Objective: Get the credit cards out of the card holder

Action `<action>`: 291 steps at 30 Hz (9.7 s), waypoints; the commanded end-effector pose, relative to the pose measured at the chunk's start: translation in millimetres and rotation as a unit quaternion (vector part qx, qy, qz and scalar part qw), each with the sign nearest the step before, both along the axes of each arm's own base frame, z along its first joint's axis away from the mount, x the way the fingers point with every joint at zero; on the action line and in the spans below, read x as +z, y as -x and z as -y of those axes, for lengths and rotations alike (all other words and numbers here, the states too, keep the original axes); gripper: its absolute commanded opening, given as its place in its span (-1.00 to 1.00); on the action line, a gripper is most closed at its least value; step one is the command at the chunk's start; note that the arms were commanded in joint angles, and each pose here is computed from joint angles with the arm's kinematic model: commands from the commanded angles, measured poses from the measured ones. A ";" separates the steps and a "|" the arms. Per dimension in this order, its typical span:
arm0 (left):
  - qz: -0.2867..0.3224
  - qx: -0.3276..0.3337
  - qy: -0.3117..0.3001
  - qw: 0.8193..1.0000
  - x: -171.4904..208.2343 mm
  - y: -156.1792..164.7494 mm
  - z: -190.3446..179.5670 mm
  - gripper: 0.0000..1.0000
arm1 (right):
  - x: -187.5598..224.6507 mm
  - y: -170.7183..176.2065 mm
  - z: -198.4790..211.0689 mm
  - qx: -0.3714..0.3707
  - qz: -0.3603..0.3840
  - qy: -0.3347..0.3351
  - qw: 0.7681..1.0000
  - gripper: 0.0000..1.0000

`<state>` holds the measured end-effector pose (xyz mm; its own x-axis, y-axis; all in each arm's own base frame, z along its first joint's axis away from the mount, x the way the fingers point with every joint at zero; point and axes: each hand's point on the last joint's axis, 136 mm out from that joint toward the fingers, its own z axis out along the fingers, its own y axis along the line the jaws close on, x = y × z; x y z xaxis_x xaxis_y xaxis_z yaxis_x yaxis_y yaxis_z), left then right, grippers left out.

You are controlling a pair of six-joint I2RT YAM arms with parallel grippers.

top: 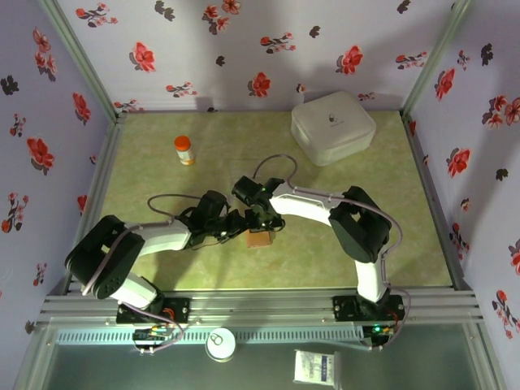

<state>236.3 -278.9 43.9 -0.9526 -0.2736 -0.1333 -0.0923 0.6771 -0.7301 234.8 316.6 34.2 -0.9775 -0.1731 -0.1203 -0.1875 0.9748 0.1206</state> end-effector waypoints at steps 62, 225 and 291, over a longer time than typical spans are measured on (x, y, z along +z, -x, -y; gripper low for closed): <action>-0.018 -0.015 -0.027 0.999 -5.1 -1.2 11.5 -1.00 | -17.6 -5.3 43.1 -0.045 -0.001 -0.005 0.999 -0.75; -0.096 -0.020 -0.189 0.977 -48.4 40.6 -95.3 -1.00 | -32.3 9.8 114.6 -0.021 -0.015 0.125 0.992 -0.24; -0.074 -0.032 -0.149 0.986 -25.4 37.7 -74.6 -1.00 | -44.9 17.6 58.0 -0.020 -0.029 0.083 0.996 0.38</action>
